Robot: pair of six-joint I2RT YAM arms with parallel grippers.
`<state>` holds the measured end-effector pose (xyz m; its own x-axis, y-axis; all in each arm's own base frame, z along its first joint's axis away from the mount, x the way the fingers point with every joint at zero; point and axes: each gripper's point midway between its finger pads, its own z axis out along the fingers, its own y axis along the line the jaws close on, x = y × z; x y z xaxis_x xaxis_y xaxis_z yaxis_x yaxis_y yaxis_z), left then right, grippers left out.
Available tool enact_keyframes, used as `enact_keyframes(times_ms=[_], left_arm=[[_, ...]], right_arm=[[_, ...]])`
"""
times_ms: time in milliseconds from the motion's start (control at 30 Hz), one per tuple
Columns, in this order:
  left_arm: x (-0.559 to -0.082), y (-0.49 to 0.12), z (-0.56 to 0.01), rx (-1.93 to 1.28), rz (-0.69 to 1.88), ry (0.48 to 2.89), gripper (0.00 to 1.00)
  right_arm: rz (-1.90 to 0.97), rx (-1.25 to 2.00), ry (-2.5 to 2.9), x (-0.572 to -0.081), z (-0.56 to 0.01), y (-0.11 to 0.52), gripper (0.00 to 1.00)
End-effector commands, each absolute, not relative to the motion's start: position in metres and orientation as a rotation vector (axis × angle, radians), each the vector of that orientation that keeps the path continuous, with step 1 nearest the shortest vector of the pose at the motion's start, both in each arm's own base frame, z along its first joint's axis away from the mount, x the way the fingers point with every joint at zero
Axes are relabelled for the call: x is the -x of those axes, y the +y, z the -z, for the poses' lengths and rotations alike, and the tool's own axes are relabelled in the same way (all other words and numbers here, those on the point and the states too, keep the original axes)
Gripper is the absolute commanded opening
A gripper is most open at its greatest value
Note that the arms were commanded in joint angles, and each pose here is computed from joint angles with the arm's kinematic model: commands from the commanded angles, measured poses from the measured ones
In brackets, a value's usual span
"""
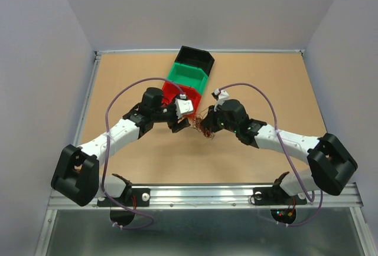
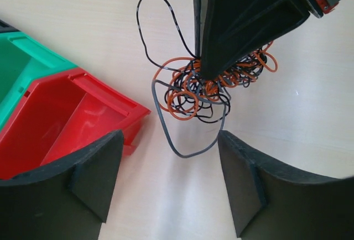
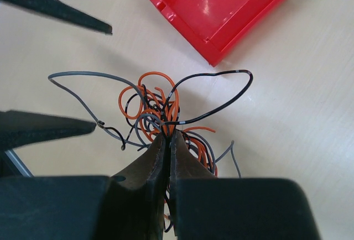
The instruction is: Untangle the cables
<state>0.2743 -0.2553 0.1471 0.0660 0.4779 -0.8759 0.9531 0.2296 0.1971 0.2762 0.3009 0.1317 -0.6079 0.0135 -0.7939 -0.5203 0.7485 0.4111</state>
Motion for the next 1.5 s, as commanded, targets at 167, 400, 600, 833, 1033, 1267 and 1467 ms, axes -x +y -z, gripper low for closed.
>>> enact_keyframes(times_ms=[167, 400, 600, 833, 1033, 1267, 1467], left_arm=[[-0.309, -0.259, -0.169, -1.276, 0.531, 1.567, 0.0], [-0.335, -0.208, -0.223, -0.976, 0.393, 1.485, 0.0], [-0.331, -0.189, -0.246, -0.919, 0.426, 1.436, 0.0], [-0.303, -0.192, -0.265, -1.022, 0.536, 1.359, 0.0], [-0.302, -0.177, -0.282, -0.961, 0.479, 1.331, 0.0], [-0.298, -0.181, -0.279, -0.998, 0.506, 1.321, 0.0], [-0.299, -0.185, -0.307, -1.0, 0.523, 1.271, 0.0]], right_arm=[[-0.823, 0.416, 2.031, -0.279, -0.149, 0.316, 0.01], [-0.312, -0.252, 1.969, -0.327, -0.144, 0.205, 0.01], [-0.223, -0.783, 1.882, -0.33, -0.129, 0.099, 0.1], [-0.278, -1.02, 1.584, -0.302, -0.164, 0.033, 0.12], [-0.288, -1.082, 1.447, -0.285, -0.177, 0.012, 0.19], [-0.336, -0.956, 1.571, -0.297, -0.183, 0.037, 0.0], [-0.332, -0.905, 1.633, -0.306, -0.176, 0.048, 0.0]])
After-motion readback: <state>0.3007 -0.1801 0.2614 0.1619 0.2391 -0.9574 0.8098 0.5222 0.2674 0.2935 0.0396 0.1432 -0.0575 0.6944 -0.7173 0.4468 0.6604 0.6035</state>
